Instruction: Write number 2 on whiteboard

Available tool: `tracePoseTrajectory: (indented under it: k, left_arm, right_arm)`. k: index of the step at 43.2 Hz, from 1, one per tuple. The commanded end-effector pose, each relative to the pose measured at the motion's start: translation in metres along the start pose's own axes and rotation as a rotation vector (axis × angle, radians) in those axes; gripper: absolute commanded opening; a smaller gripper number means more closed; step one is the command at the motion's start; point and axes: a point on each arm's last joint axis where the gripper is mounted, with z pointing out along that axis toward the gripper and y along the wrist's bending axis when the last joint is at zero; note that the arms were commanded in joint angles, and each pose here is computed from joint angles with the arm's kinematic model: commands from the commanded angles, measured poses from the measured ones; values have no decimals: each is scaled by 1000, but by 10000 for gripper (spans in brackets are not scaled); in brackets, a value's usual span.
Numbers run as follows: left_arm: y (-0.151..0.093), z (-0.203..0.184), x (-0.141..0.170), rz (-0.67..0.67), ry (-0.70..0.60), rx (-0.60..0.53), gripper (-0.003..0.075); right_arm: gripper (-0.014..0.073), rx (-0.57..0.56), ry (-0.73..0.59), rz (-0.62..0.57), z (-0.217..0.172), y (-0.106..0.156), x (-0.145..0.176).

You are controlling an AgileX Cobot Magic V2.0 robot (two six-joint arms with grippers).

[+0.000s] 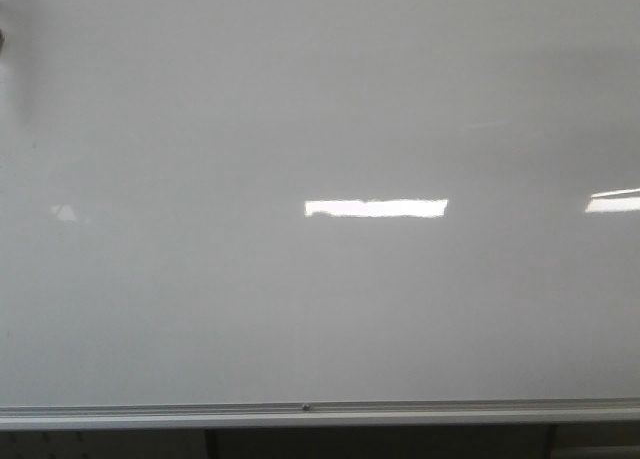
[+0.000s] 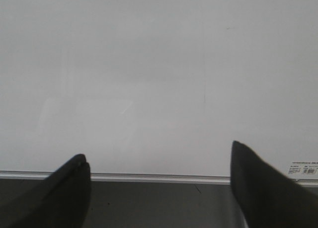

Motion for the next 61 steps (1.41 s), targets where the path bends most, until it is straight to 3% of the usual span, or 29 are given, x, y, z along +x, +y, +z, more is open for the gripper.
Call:
tracePoseTrajectory:
  k: [1, 32, 47, 61]
  left_arm:
    - [-2, 4, -18, 2, -92, 18, 584]
    - [-18, 117, -66, 23, 9, 63, 579]
    - [-22, 170, -79, 25, 79, 61, 470]
    - [-24, 195, -87, 24, 54, 62, 395]
  right_arm:
    - [642, 4, -81, -9, -5, 0, -13]
    - [641, 3, -71, -9, -5, 0, -12]
    - [641, 3, -71, -9, -5, 0, -12]
    - [641, 3, -71, -9, -5, 0, -12]
